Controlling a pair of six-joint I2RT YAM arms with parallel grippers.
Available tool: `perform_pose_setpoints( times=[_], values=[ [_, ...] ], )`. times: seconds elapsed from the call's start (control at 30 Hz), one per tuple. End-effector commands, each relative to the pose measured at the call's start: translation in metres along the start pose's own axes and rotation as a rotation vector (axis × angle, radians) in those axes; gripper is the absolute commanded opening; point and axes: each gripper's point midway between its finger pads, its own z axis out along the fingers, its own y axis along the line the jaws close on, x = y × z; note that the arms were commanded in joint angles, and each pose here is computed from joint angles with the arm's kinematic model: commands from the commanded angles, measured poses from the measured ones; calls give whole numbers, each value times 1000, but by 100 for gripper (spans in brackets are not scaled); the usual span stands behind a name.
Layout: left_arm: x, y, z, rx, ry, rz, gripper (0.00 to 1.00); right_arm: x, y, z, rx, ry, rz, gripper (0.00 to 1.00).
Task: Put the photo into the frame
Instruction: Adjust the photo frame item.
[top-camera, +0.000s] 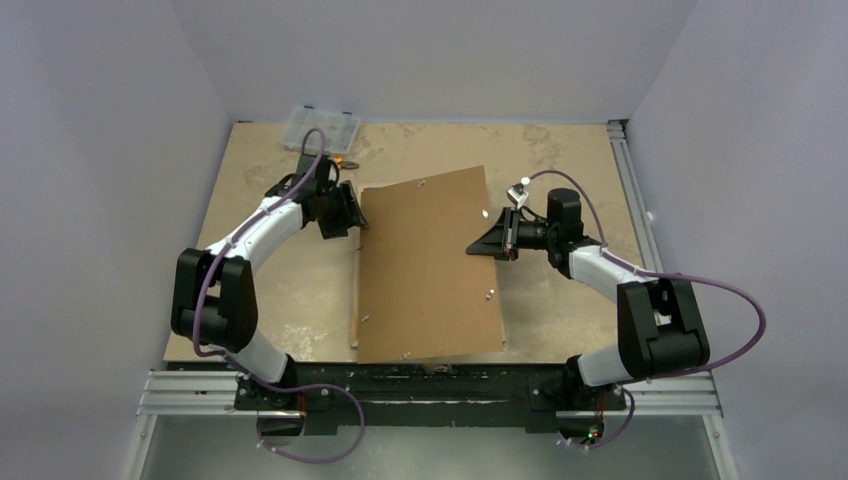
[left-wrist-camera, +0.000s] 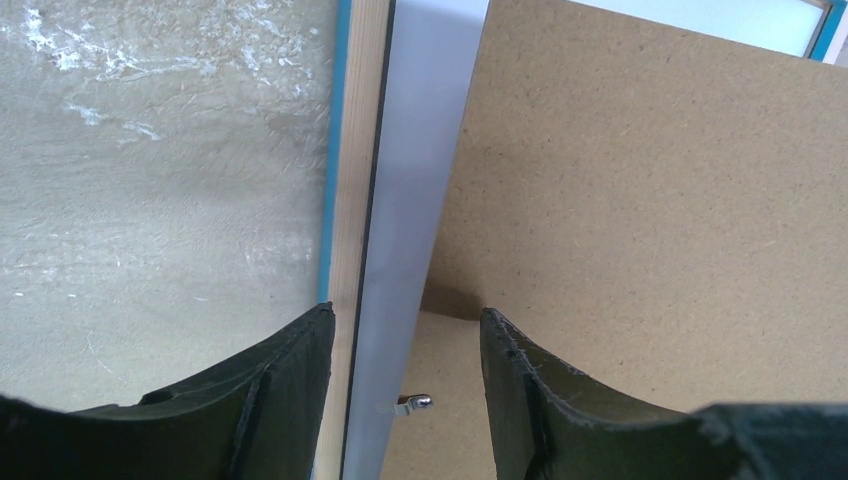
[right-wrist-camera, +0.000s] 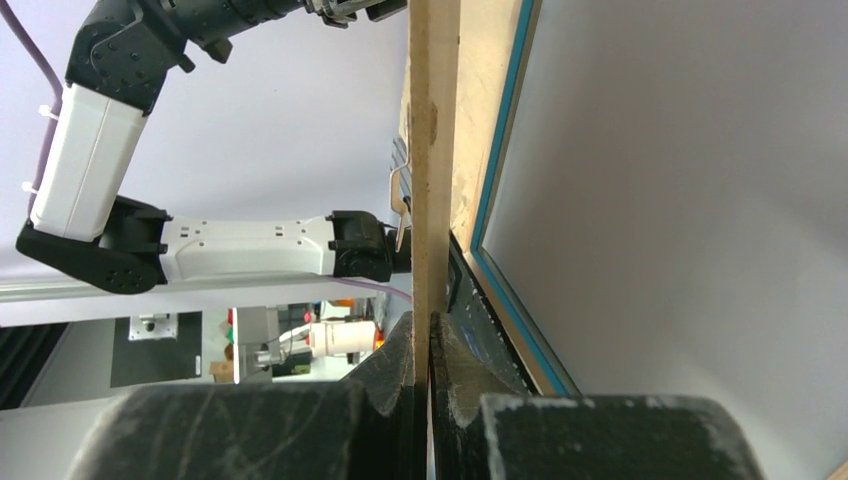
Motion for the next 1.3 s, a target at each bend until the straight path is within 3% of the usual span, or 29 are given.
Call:
perform_pose_setpoints(
  times=[0.0,0.33,0.67,1.27],
  values=[
    [-6,0,-17,-13,-53,27,54,-5,20,-2,-47,3,-81,0],
    [15,43,-48,-202,-58,57,51,-10,26,-2,-48,-18,-81,0],
    [57,35,-11,-177,57,40,47,-12,35,-4,-71,-28,-83,0],
    [8,3,-7,-177,-50,96,47,0,26,-5,-54,6,-73,0]
  ],
)
